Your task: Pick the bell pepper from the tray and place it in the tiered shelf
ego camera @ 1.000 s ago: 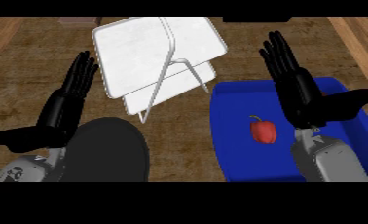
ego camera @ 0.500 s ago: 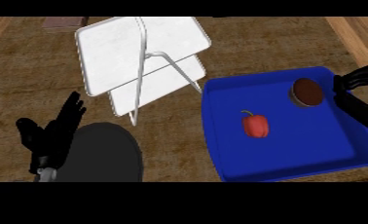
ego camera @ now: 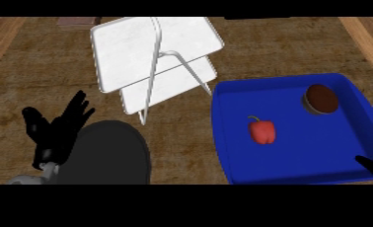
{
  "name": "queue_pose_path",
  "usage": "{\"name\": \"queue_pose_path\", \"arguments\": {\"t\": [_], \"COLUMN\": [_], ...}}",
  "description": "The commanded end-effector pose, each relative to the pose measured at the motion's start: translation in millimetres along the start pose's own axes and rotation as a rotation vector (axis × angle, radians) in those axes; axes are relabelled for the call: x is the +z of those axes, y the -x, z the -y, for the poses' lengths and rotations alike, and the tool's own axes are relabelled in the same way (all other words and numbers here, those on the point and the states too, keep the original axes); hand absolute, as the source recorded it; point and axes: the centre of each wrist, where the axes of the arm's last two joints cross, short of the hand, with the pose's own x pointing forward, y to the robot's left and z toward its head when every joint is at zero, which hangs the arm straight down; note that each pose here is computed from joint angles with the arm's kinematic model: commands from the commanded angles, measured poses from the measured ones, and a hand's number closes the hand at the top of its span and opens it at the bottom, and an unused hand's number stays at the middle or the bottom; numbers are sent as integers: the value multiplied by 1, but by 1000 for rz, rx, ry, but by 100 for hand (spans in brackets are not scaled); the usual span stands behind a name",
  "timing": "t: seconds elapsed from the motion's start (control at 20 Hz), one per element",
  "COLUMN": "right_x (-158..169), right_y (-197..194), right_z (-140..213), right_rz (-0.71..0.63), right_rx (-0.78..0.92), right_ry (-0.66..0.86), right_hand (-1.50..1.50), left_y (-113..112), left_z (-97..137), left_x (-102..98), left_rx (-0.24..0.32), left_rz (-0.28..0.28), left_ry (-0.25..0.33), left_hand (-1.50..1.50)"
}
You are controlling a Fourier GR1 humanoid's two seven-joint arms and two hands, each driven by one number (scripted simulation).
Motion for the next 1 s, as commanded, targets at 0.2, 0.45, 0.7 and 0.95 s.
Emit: {"name": "queue_pose_path", "arguments": {"t": [0.2, 0.45, 0.7, 0.95], "right_x": [33, 49, 39, 15], "right_y": [-66, -111, -144, -141], "right_z": [11, -7, -23, -57], "right_rz": [-28, -134, -234, -312], "right_rx": [85, 199, 261, 356], "right_ry": [-220, -227, -121, -79], "right_hand": [-150, -150, -150, -150], "left_y": [8, 2, -9, 10], "left_z": [-20, 5, 6, 20], "left_x": [-10, -18, -22, -21], "left_rx": [-23, -5, -25, -41], "left_rz": [-82, -84, -69, -88], "left_ry": [-10, 31, 47, 57], "left_hand": [0, 0, 0, 0]}}
